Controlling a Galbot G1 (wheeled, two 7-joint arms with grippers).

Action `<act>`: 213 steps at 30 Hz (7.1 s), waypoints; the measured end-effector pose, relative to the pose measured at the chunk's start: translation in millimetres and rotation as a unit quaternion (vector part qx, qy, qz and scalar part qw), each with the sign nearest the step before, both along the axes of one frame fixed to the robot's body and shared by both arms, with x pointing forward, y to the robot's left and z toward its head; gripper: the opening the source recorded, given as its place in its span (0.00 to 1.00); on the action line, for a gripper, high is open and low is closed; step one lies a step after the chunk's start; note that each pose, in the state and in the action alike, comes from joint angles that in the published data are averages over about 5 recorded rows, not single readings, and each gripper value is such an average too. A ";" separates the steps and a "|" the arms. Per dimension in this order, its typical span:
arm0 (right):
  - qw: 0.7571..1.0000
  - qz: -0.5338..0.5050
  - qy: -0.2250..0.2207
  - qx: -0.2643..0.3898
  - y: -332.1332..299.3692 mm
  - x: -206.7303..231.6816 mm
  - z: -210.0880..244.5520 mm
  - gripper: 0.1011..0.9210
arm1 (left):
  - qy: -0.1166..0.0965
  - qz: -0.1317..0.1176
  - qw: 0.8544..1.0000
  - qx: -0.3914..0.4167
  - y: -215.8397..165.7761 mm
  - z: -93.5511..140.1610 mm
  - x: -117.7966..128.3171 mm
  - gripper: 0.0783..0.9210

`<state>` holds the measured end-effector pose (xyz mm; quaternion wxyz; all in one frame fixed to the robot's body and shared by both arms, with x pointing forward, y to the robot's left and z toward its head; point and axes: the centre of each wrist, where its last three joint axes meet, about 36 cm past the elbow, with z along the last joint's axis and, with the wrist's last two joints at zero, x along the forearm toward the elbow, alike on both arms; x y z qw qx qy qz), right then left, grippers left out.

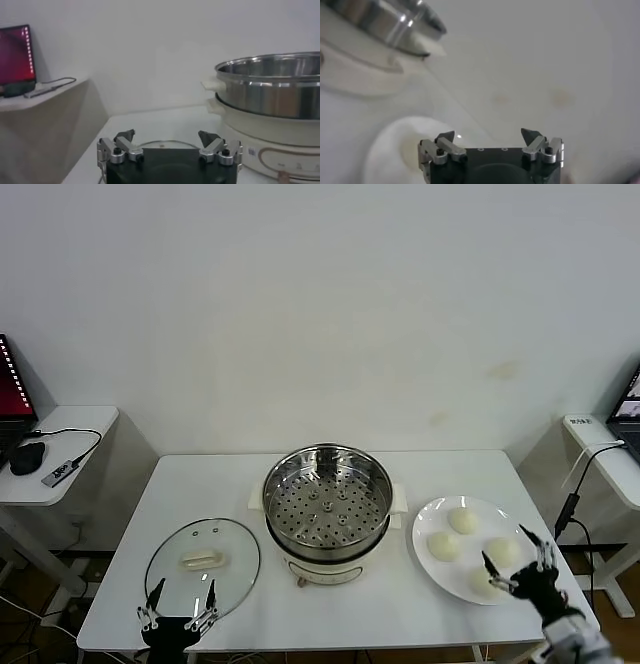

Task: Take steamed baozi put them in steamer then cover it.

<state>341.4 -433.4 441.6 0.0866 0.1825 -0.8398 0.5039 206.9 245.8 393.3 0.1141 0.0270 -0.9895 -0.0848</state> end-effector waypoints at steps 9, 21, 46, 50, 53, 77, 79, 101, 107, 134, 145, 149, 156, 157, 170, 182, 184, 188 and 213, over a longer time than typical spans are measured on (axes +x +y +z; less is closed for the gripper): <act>0.984 0.099 0.098 -0.114 -30.3 92.4 46.9 0.88 | -0.010 -0.007 1.000 0.017 -4.6 10.6 7.1 0.88; 0.932 0.166 0.257 -0.193 -27.6 190.2 70.9 0.88 | -0.014 -0.004 0.999 0.034 -3.3 17.8 17.1 0.88; 0.881 0.169 0.371 -0.240 7.3 277.3 21.2 0.88 | -0.027 0.008 0.998 0.054 5.6 25.6 25.2 0.88; 0.878 0.167 0.379 -0.240 14.9 285.3 10.4 0.88 | -0.027 0.010 0.998 0.058 7.6 25.7 25.2 0.88; 0.876 0.165 0.384 -0.241 19.7 289.7 3.4 0.88 | -0.028 0.013 0.998 0.061 9.0 26.1 25.7 0.88; 0.871 0.158 0.398 -0.240 32.1 303.8 12.8 0.54 | -0.030 0.011 0.998 0.061 5.3 27.4 25.9 0.88; 0.872 0.159 0.394 -0.241 31.6 304.0 22.7 0.55 | -0.030 0.010 0.998 0.061 5.3 27.7 26.1 0.88; 0.900 0.230 0.278 -0.243 100.7 310.6 222.1 0.56 | -0.025 -0.004 0.998 0.059 5.6 20.2 31.3 0.88; 0.891 0.280 0.249 -0.255 157.4 319.3 252.9 0.56 | -0.022 -0.001 0.998 0.058 9.6 17.2 32.9 0.88; 0.710 0.511 0.175 -0.452 349.8 324.7 168.4 0.56 | -0.035 0.020 0.998 0.045 16.6 21.2 30.5 0.88; 0.663 0.544 0.146 -0.493 364.9 331.6 135.0 0.61 | -0.040 0.019 0.998 0.045 15.4 22.1 32.1 0.88; 0.657 0.548 0.142 -0.497 364.8 333.3 131.1 0.69 | -0.040 0.019 0.998 0.045 15.1 22.2 31.6 0.88; 0.663 0.548 0.142 -0.490 360.0 333.7 146.6 0.87 | -0.042 0.018 0.998 0.045 14.2 24.9 30.1 0.88; 0.666 0.546 0.143 -0.487 358.8 333.4 152.2 0.87 | -0.043 0.018 0.998 0.045 14.0 25.4 30.2 0.88; 0.778 0.450 0.198 -0.391 300.4 302.3 232.1 0.88 | -0.052 -0.001 0.998 0.042 15.9 34.8 29.3 0.88; 0.856 0.322 0.272 -0.300 161.6 242.4 237.4 0.88 | -0.055 -0.024 0.997 0.044 14.1 37.3 32.3 0.88; 0.862 0.304 0.284 -0.288 140.7 230.9 231.7 0.88 | -0.054 -0.027 0.997 0.044 14.0 36.3 33.5 0.88; 0.871 0.272 0.307 -0.269 107.8 211.8 216.2 0.88 | -0.054 -0.031 0.997 0.044 14.2 34.4 36.1 0.88; 0.864 0.210 0.386 -0.244 66.6 214.5 65.9 0.88 | -0.047 -0.019 0.997 0.056 24.5 25.2 43.2 0.88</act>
